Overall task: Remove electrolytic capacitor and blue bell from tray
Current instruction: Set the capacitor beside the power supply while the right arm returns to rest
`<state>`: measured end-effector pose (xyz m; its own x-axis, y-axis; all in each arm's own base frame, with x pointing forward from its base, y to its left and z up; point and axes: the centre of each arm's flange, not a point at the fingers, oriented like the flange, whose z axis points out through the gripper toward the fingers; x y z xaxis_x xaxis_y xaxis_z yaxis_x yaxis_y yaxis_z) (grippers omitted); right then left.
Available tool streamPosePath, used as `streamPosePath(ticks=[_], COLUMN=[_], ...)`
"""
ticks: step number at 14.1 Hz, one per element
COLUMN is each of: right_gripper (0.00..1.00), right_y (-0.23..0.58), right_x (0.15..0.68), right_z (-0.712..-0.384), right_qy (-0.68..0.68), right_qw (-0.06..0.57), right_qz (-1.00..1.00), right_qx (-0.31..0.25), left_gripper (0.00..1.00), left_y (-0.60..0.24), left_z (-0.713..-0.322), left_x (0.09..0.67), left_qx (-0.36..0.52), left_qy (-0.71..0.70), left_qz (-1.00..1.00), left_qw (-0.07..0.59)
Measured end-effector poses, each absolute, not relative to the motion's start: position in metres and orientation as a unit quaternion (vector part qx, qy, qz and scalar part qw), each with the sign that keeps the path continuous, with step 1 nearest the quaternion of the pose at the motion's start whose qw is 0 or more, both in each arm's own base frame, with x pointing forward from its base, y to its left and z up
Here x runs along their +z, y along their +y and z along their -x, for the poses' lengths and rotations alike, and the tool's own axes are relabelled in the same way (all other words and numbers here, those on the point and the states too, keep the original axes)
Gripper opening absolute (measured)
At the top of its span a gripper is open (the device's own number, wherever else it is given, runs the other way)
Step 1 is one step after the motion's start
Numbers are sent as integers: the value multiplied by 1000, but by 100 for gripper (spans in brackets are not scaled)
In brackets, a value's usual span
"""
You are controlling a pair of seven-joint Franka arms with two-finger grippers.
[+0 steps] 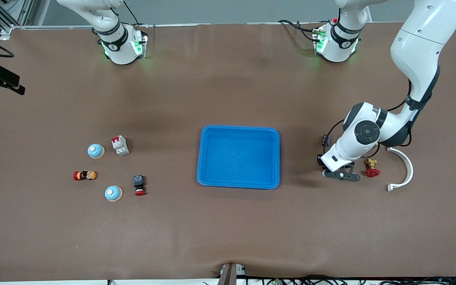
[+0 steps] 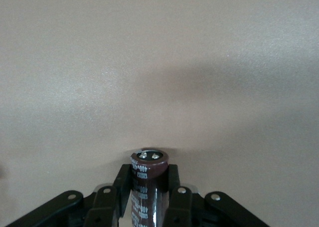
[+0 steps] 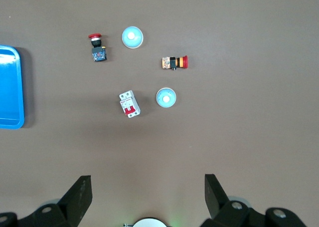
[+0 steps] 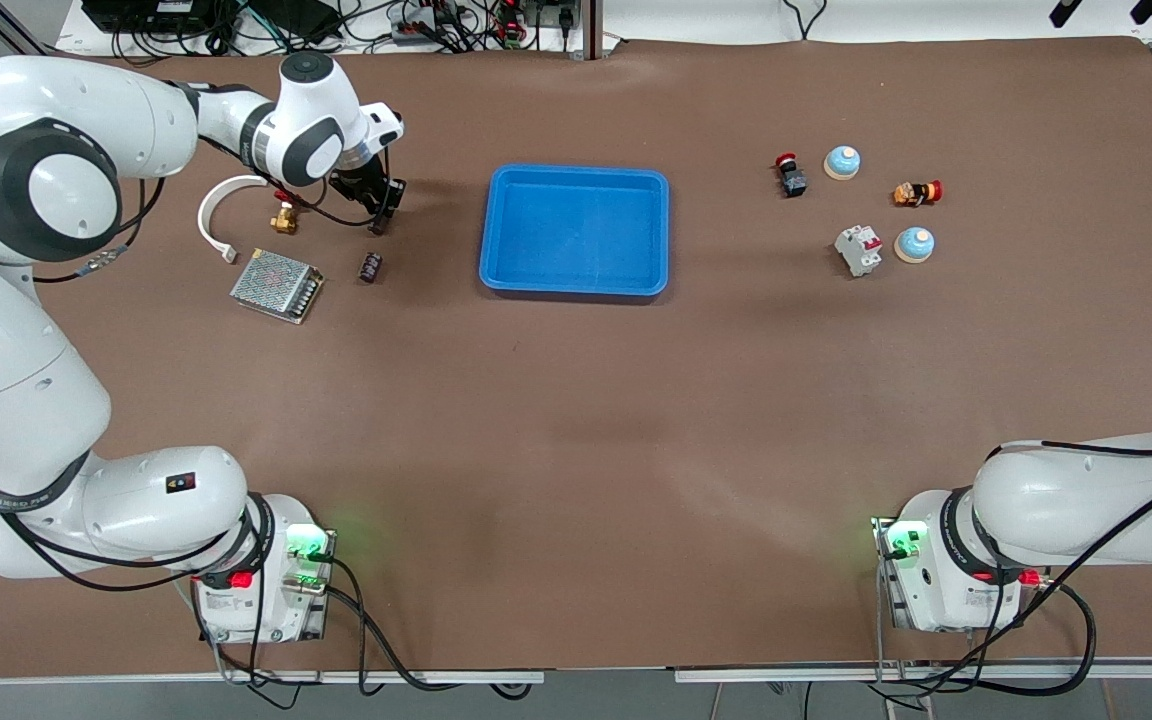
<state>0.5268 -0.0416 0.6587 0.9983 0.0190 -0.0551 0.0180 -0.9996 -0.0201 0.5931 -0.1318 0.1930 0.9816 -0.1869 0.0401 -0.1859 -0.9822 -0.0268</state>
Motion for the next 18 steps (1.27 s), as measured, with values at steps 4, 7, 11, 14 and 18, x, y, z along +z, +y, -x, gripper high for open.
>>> streamPosePath(ticks=[4, 7, 11, 14, 18], right_gripper=[100, 100, 100, 100, 100], right_y=[-43, -44, -46, -46, -46], right_x=[664, 666, 664, 664, 663], right_z=[-529, -531, -531, -531, -531], right_qy=[18, 32, 37, 38, 38], right_qw=[7, 3, -1, -1, -1], right_qz=[1000, 999, 999, 999, 999], right_qx=[8, 0, 2, 3, 3], left_gripper=[34, 34, 37, 52, 92], left_y=[-132, -132, -133, -134, -134], left_z=[-593, -593, -593, -593, -593], left_x=[193, 193, 193, 192, 192], left_qx=[-23, -23, -24, -24, -24], left_qy=[94, 91, 86, 86, 86], left_qz=[995, 995, 996, 996, 996], left_qw=[11, 10, 10, 9, 9])
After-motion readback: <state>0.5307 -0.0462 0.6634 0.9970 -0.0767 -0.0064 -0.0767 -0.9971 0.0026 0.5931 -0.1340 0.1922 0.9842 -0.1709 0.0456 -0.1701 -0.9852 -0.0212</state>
